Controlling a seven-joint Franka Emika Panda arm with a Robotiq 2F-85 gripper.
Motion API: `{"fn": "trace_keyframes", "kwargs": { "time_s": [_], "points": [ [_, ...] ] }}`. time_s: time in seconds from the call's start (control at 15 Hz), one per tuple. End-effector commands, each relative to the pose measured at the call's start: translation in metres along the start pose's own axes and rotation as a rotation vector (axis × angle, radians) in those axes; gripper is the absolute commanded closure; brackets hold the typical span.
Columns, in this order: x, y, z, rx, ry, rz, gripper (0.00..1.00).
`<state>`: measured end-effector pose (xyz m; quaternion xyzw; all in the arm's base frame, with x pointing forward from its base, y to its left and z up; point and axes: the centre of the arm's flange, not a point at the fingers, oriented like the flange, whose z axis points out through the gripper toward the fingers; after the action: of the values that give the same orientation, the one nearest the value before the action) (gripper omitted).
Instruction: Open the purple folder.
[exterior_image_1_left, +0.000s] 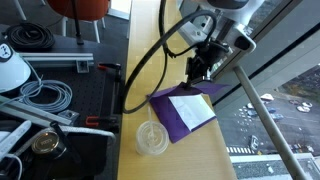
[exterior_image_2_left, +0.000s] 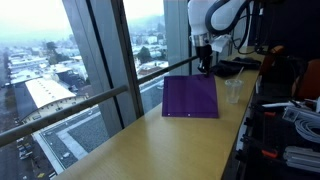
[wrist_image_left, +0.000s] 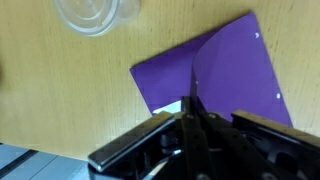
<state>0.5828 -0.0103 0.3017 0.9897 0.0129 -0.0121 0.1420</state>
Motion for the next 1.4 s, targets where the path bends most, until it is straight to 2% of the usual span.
{"fn": "trace_keyframes", "kwargs": {
  "time_s": [0.0, 0.47, 0.6, 0.8, 1.0, 1.33],
  "points": [
    [-0.033, -0.028, -0.016, -0.154, 0.044, -0.031, 1.0],
    [-0.08, -0.076, -0.042, -0.489, 0.3, -0.137, 1.0],
    [-0.097, -0.088, -0.042, -0.535, 0.35, -0.153, 1.0],
    [-0.121, -0.102, -0.035, -0.561, 0.386, -0.162, 1.0],
    [-0.137, -0.114, -0.027, -0.555, 0.4, -0.156, 1.0],
    [-0.146, -0.135, -0.022, -0.481, 0.431, -0.132, 1.0]
  ]
}}
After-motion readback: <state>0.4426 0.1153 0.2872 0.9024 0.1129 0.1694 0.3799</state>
